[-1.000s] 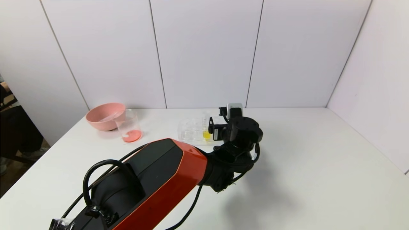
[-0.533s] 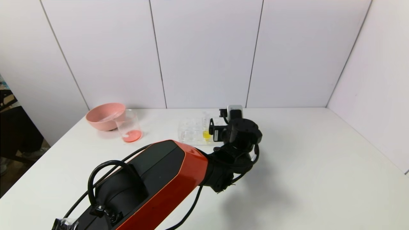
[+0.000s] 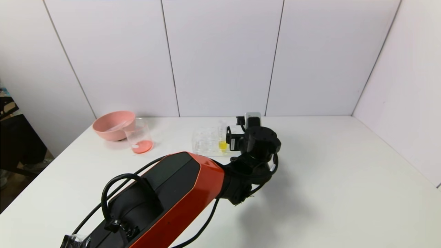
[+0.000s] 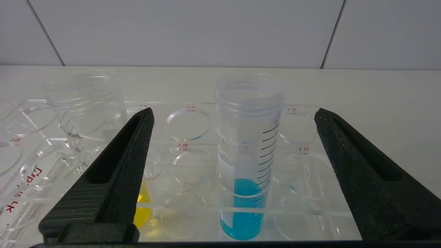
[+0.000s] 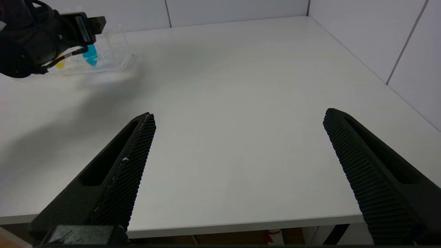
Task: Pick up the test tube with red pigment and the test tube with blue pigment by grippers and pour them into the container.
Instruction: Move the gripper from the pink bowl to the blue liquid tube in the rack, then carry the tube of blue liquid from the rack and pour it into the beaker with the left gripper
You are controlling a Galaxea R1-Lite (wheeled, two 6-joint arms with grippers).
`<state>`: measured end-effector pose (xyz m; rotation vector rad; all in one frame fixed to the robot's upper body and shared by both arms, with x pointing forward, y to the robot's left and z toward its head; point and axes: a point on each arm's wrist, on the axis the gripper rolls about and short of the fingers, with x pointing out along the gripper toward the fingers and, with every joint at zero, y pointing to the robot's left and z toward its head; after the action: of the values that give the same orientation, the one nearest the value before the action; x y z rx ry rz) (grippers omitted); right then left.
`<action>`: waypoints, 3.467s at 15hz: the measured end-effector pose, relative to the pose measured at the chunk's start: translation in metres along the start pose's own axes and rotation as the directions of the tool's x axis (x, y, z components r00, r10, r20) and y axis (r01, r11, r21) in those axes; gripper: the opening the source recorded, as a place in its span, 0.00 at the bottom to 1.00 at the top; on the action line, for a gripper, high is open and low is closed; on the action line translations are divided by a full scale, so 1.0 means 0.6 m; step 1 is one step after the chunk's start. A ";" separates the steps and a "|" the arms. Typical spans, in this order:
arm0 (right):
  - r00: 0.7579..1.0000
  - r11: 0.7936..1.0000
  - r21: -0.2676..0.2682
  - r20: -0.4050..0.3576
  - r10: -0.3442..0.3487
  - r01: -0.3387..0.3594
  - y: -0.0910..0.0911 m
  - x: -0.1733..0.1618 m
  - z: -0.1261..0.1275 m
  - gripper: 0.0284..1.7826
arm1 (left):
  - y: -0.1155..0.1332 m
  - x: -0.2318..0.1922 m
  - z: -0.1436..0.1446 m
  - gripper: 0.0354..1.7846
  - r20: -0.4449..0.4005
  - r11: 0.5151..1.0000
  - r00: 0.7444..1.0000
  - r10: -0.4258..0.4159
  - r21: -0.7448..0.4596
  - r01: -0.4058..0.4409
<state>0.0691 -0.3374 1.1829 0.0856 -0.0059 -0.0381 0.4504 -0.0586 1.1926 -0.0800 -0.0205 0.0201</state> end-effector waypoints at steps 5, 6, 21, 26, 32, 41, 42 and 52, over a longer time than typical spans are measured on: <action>1.000 1.000 0.000 0.000 0.000 0.000 0.000 0.000 0.000 1.00 | -0.007 0.004 -0.005 0.48 0.010 1.000 1.000 -0.009 -0.001 0.009; 1.000 1.000 0.000 0.000 0.000 0.000 0.000 0.000 0.000 1.00 | -0.007 0.005 -0.006 0.37 0.010 1.000 1.000 -0.010 -0.001 0.010; 1.000 1.000 0.000 0.000 0.000 0.000 0.000 0.000 0.000 1.00 | -0.008 0.002 0.058 0.24 0.068 1.000 0.998 -0.012 0.017 0.011; 1.000 1.000 0.000 0.000 0.000 0.000 0.000 0.000 0.000 1.00 | -0.009 -0.004 0.108 0.24 0.114 1.000 0.993 -0.012 -0.004 0.013; 1.000 1.000 0.000 0.000 0.000 0.000 0.000 0.000 0.000 1.00 | -0.009 -0.008 0.123 0.24 0.127 1.000 0.992 -0.014 -0.010 0.015; 1.000 1.000 0.000 0.000 0.001 -0.001 0.000 0.000 0.000 1.00 | 0.039 -0.063 0.158 0.24 0.054 0.992 0.991 -0.125 0.035 0.124; 1.000 1.000 0.000 0.000 0.000 0.000 0.000 0.000 0.000 1.00 | 0.057 -0.074 0.165 0.24 0.034 0.985 0.985 -0.166 0.040 0.165; 1.000 1.000 0.000 0.000 0.000 0.000 0.000 0.000 0.000 1.00 | 0.410 -0.130 0.270 0.24 -0.055 0.827 0.827 -0.560 0.033 0.562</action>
<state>0.0691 -0.3374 1.1829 0.0852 -0.0055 -0.0381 0.3640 0.1977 1.3331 -0.0230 0.0001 -0.5762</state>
